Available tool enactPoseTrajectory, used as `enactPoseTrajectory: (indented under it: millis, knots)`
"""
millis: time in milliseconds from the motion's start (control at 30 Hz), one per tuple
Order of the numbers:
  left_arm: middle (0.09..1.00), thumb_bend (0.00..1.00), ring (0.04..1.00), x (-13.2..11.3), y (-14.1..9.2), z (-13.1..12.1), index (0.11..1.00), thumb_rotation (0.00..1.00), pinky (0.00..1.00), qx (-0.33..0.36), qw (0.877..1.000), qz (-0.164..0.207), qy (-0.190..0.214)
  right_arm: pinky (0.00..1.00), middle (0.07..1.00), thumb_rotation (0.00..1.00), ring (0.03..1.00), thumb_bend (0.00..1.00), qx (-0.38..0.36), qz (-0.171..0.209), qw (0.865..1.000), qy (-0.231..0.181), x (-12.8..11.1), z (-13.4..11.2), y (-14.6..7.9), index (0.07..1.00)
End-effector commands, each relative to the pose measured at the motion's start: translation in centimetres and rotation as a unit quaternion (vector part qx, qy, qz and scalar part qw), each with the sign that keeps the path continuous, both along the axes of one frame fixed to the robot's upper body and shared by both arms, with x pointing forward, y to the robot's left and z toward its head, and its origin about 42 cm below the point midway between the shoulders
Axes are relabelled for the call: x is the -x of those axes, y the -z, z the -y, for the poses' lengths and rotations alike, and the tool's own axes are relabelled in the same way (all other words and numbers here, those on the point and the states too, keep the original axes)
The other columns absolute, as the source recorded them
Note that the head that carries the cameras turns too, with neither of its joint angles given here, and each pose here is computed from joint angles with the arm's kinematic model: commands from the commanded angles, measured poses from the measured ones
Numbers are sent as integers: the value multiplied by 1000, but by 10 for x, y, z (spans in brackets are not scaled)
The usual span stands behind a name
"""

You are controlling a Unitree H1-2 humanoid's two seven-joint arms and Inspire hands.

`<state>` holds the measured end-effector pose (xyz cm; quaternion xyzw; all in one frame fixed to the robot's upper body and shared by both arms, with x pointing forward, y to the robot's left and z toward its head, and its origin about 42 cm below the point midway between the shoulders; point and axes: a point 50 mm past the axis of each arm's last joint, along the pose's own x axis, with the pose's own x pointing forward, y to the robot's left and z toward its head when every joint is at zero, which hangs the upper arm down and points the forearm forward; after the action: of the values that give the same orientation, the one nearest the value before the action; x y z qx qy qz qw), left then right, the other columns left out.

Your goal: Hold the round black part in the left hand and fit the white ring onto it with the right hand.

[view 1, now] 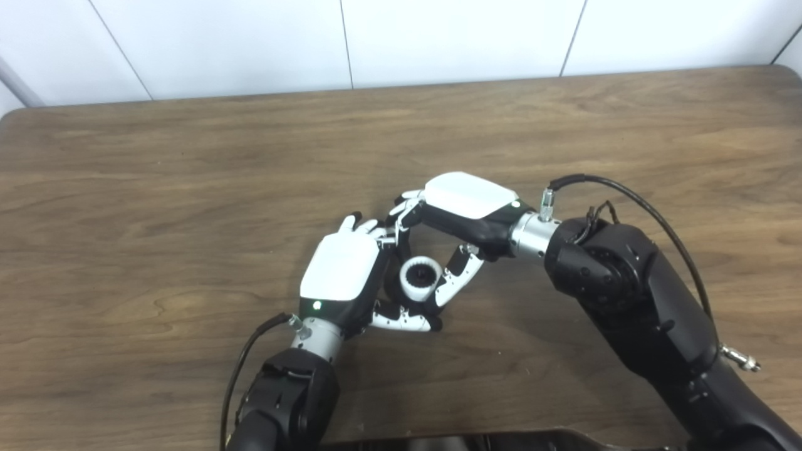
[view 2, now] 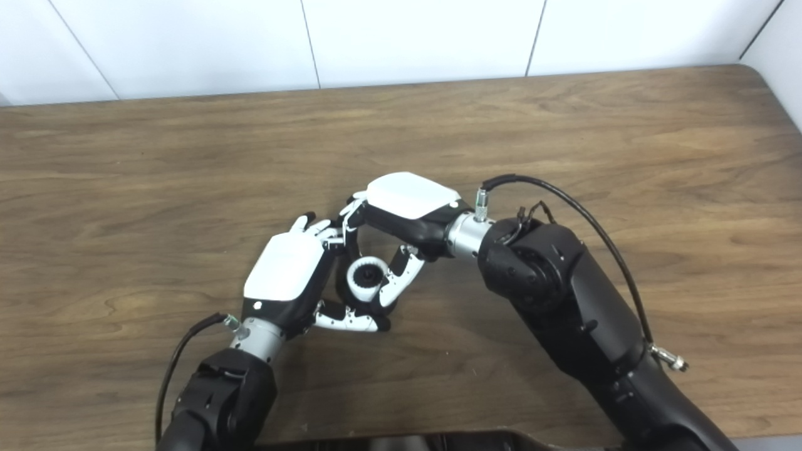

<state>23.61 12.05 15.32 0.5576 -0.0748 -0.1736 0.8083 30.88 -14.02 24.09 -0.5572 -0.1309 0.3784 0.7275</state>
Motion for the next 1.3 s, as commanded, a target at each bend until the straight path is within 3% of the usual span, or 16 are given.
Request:
enactPoseTrajectory:
  millis: [0,633,1267]
  knots:
    - [803,523,893,2,9,2,484,55,988,-9,1000,-25,9,865,835,246,921,931,-8,37,999,-12,0,-2,-17,639]
    - [805,521,896,2,9,2,484,56,987,-13,999,-29,10,863,837,297,920,973,-8,42,999,-8,0,1,-21,647]
    - [804,521,898,2,11,1,485,58,992,-13,999,-29,9,869,847,309,928,922,-40,55,997,22,-8,19,-50,671]
